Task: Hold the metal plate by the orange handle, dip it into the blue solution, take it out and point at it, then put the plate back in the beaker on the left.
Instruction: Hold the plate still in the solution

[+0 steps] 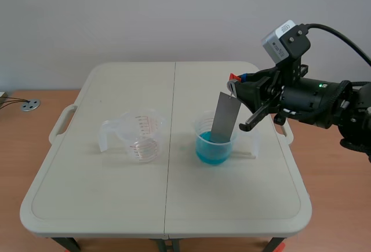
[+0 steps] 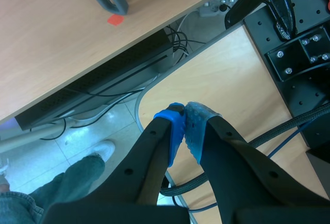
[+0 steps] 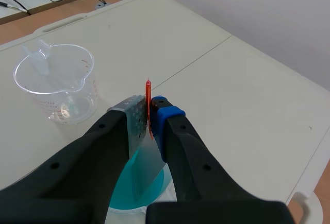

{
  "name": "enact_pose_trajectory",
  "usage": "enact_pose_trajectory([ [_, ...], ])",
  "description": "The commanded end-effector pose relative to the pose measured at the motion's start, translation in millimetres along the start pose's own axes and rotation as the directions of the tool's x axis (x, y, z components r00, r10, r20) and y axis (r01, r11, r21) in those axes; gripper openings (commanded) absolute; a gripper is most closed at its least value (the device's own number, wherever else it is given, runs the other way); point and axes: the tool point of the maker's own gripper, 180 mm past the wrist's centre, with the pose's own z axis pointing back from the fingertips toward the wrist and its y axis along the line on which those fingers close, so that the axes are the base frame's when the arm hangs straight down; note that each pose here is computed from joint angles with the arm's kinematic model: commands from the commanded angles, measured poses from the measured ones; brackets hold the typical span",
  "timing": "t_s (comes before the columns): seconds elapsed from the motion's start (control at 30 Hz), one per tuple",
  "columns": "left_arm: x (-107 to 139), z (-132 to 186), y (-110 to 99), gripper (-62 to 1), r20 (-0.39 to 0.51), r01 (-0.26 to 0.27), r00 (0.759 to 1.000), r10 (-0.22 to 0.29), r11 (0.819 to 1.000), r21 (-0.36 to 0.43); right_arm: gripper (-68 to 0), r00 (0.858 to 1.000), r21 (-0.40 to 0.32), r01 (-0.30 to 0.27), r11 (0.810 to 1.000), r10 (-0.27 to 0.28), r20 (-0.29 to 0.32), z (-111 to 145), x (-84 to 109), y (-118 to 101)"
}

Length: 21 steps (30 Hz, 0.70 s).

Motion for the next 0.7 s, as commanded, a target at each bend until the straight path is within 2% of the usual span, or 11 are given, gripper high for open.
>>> enact_pose_trajectory([
  [0.0,4.2,0.6,-7.0,-59.3,0.021,-0.014,1.000,0.014,1.000,-0.011,-66.1,1.000,0.004,-0.012,1.000,0.012,0.012,-1.6,6.2,-2.0],
  [0.67,4.1,0.4,-8.0,-59.3,0.022,-0.019,1.000,0.019,1.000,-0.010,-66.0,0.999,0.005,-0.012,1.000,0.012,0.030,-1.5,9.6,-2.0],
])
